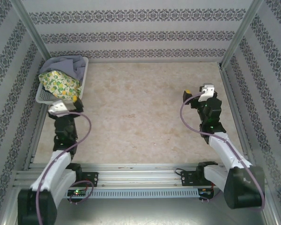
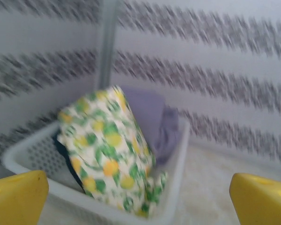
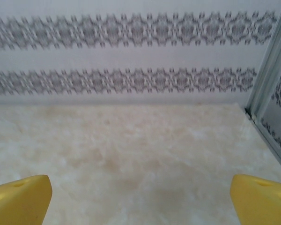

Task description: Fold and stack the skirts

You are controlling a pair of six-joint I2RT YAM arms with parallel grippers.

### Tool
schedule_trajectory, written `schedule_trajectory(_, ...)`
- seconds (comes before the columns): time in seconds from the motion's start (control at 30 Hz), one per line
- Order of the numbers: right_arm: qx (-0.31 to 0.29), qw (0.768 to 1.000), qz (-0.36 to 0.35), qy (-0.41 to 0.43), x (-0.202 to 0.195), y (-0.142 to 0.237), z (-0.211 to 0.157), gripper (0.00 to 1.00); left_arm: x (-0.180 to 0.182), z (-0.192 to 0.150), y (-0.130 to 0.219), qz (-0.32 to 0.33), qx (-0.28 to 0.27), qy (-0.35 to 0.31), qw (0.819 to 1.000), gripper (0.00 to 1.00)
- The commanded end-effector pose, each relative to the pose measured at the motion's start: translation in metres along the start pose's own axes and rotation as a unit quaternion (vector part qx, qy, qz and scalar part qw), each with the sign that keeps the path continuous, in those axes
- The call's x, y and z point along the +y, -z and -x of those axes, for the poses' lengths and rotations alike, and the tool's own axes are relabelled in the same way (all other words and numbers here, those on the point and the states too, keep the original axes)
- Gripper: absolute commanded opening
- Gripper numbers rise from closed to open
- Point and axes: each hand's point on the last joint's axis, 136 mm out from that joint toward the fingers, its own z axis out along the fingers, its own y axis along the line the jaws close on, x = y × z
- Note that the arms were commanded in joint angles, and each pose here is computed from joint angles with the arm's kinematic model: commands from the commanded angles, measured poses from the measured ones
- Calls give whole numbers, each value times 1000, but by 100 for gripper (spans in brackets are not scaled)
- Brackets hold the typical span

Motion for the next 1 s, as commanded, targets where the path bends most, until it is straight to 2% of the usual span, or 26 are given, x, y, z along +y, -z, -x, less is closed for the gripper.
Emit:
schedule_trajectory(0.0, 21, 995, -34, -87, -11, 7, 5, 98, 32, -7, 13, 101, 102, -7, 990, 100)
schedule_trajectory(0.07, 26, 988, -56, -144, -18, 11, 13, 98, 32, 1, 8, 123, 153, -10, 981, 100)
schedule_trajectory(0.13, 31, 989, -34, -142, -9, 13, 27, 98, 30, 4, -2, 142, 206, -9, 968, 100)
schedule_trajectory(0.27, 63, 985, -11, -163, 2, 11, 45, 98, 11, 9, -39, 124, 292, -3, 948, 100)
schedule_trajectory(0.43, 80, 977, 67, -184, 31, 7, 57, 98, 19, -4, -81, 130, 349, 8, 928, 100)
schedule_trajectory(0.6, 111, 968, 95, -203, 43, 2, 55, 98, 40, -36, -115, 122, 404, 72, 904, 100)
schedule_trajectory(0.73, 123, 965, 105, -205, 49, -3, 52, 98, 42, -61, -144, 103, 461, 51, 880, 100)
schedule_trajectory(0.9, 124, 966, 97, -204, 48, -7, 48, 98, 44, -81, -178, 98, 479, 26, 872, 100)
schedule_trajectory(0.97, 123, 967, 92, -205, 47, -8, 46, 98, 47, -94, -185, 103, 495, 20, 862, 93)
